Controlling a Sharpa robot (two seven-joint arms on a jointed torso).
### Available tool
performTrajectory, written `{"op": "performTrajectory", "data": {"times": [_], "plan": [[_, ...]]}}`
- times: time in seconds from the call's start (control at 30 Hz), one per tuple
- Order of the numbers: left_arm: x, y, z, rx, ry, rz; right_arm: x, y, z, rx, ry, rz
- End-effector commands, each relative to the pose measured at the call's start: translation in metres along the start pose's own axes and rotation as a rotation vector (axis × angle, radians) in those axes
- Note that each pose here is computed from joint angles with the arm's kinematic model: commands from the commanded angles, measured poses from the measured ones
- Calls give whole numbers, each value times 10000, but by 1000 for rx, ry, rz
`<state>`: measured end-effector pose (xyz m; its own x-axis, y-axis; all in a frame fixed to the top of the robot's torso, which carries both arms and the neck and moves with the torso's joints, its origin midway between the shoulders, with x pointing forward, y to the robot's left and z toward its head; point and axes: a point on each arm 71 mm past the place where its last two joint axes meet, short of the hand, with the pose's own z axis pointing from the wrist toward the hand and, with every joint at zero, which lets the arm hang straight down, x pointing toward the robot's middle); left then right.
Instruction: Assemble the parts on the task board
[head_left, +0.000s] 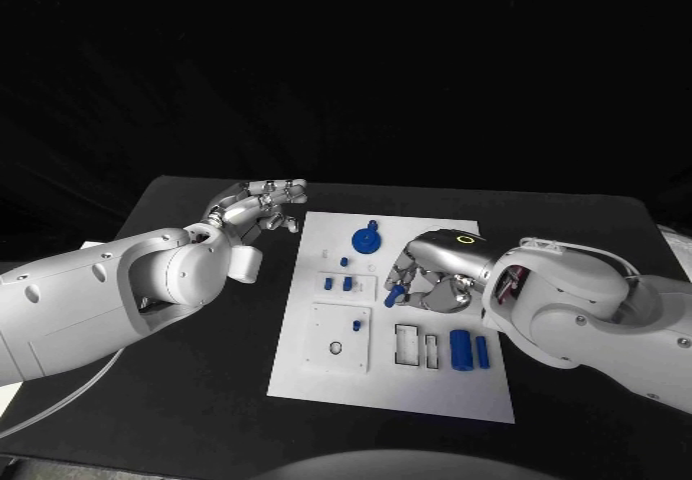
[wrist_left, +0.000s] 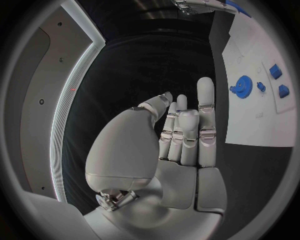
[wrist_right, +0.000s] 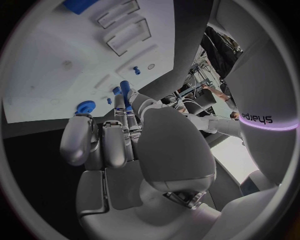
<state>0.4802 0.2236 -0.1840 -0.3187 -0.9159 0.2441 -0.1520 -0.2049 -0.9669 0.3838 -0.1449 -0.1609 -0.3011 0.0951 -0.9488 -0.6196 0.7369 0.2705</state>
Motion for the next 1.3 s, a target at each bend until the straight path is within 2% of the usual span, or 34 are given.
{"op": "performTrajectory", "data": {"times": [0.03,0.23,0.47,0.77,1.07,1.3], "plan": [[31,-5,8,7,19,-10,49,140,54,-67,-16,2],[50,0,13,6,25,-12,277,329,205,-139,8,6],[68,4,20,5,30,-14,497,465,328,-189,34,12],[81,7,25,4,34,-15,628,482,418,-196,61,-6],[98,13,32,1,39,-17,710,487,473,-198,66,-37],[104,15,34,-1,42,-18,753,481,499,-185,91,-49]]}}
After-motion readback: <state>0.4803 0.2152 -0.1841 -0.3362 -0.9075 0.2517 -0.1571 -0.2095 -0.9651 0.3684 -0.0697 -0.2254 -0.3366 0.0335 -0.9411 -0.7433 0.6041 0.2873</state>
